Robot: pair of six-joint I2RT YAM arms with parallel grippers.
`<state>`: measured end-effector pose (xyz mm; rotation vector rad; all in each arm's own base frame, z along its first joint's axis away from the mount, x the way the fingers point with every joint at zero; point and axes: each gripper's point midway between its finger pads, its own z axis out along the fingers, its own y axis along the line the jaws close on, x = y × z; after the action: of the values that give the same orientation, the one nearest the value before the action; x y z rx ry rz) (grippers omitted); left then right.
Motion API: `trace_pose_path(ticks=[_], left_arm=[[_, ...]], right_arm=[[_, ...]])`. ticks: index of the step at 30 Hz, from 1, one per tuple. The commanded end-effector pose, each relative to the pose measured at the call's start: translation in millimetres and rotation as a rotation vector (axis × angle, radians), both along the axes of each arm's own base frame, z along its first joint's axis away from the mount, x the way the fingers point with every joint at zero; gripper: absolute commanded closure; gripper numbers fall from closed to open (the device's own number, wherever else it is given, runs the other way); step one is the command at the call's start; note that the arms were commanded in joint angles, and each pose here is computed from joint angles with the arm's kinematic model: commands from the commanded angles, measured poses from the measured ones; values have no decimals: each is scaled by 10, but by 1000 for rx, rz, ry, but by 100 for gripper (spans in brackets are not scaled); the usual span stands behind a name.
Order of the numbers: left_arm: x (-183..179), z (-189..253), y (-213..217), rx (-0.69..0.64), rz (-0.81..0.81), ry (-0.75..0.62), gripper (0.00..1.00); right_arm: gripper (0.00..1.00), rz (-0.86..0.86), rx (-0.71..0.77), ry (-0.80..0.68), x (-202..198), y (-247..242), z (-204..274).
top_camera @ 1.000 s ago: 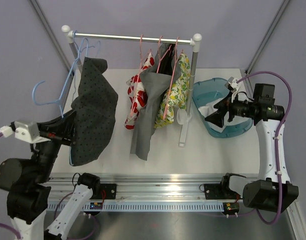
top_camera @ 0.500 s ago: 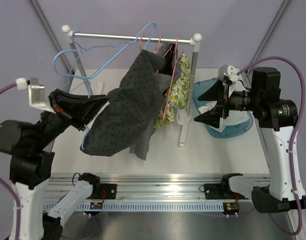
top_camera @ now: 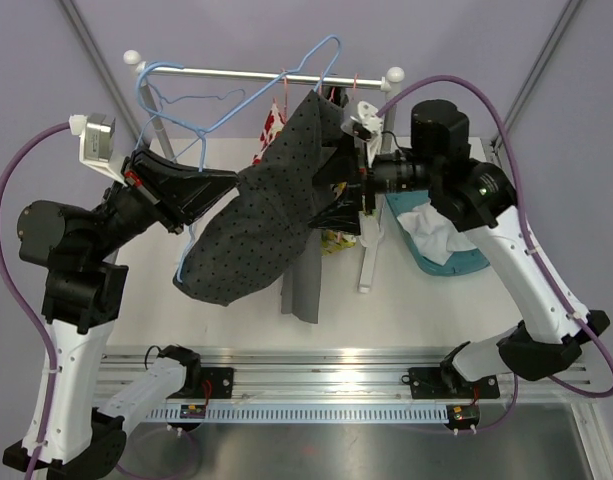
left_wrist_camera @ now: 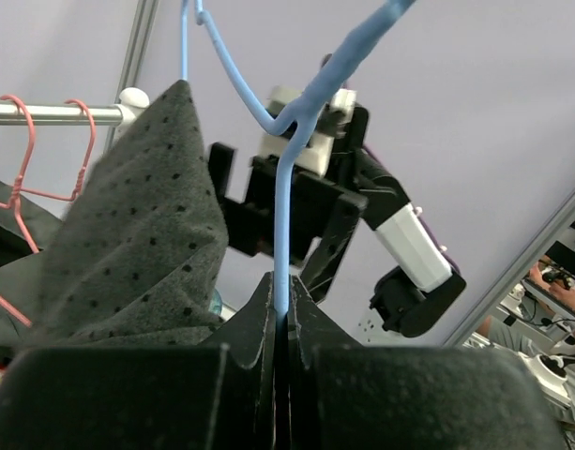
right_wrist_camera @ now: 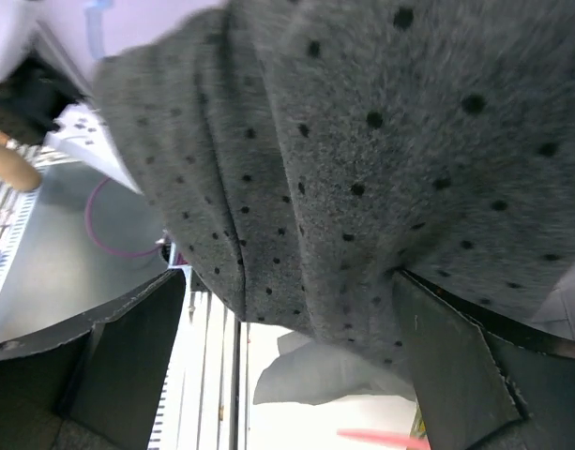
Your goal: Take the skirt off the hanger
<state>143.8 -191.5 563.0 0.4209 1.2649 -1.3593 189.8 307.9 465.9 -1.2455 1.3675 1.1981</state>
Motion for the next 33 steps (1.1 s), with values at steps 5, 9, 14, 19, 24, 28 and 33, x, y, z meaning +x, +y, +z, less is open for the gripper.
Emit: trace_pose_path(ticks=[5, 9, 14, 19, 24, 28, 33], left_arm=[[-299, 301, 37, -47, -48, -120, 100], [-280, 255, 21, -43, -55, -110, 100], [-251, 181, 40, -29, -26, -104, 100], [-161, 50, 110, 33, 74, -114, 100], [-95, -82, 191, 89, 158, -91, 100], [-23, -178, 285, 145, 243, -96, 100], [21, -311, 378, 188, 312, -73, 100]], right_arm=[[9, -194, -25, -90, 323, 268, 61], [35, -234, -22, -103, 400, 388, 125], [78, -227, 4, -101, 396, 445, 289], [100, -191, 47, -163, 131, 239, 600], [100, -139, 160, -231, -221, -238, 1147], [100, -191, 243, -277, -320, -643, 1536], [100, -458, 263, -402, -252, -1156, 1784]])
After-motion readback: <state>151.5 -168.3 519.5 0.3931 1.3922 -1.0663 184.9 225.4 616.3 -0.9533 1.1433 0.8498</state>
